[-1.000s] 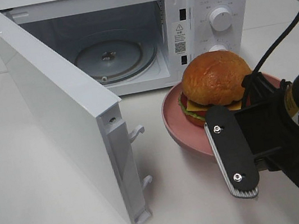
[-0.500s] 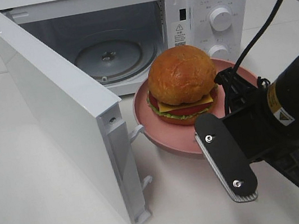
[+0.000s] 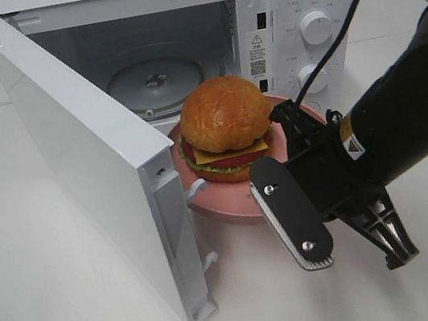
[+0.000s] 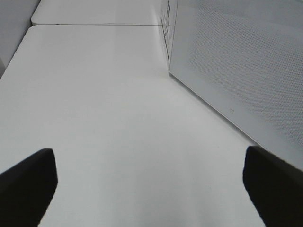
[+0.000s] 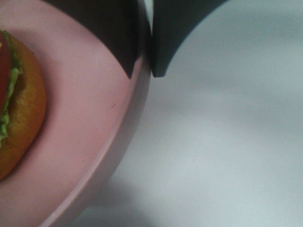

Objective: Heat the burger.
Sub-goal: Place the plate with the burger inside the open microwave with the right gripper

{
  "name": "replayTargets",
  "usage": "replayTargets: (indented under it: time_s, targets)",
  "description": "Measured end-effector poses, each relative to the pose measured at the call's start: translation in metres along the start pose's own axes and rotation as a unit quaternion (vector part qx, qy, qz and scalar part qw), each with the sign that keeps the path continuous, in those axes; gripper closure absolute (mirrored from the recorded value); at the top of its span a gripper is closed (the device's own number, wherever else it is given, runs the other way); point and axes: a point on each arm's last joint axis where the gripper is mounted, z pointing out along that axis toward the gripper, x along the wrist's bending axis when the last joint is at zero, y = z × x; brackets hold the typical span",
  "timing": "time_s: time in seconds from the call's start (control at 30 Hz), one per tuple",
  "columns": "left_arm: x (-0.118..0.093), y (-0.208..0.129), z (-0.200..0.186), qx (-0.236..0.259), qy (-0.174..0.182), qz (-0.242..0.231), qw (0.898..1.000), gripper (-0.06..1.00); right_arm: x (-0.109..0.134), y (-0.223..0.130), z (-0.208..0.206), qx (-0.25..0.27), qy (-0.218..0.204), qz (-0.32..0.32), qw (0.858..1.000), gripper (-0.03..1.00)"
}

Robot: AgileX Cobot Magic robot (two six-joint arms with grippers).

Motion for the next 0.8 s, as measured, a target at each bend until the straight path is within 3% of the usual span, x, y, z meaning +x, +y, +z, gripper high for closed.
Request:
replayTargets:
  time_s: [0.33, 0.8]
  targets:
    - [0.0, 0.0, 0.0, 0.0, 0.0, 0.0, 1.0, -0.05, -0.032, 0.001, 0.012, -0.018, -0.003, -0.017, 1.0, 0.93]
    - [0.0, 0.0, 0.0, 0.0, 0.0, 0.0, 1.0, -0.05, -0.058, -0.004, 0.022, -0.028, -0.01, -0.022, 0.999, 0.93]
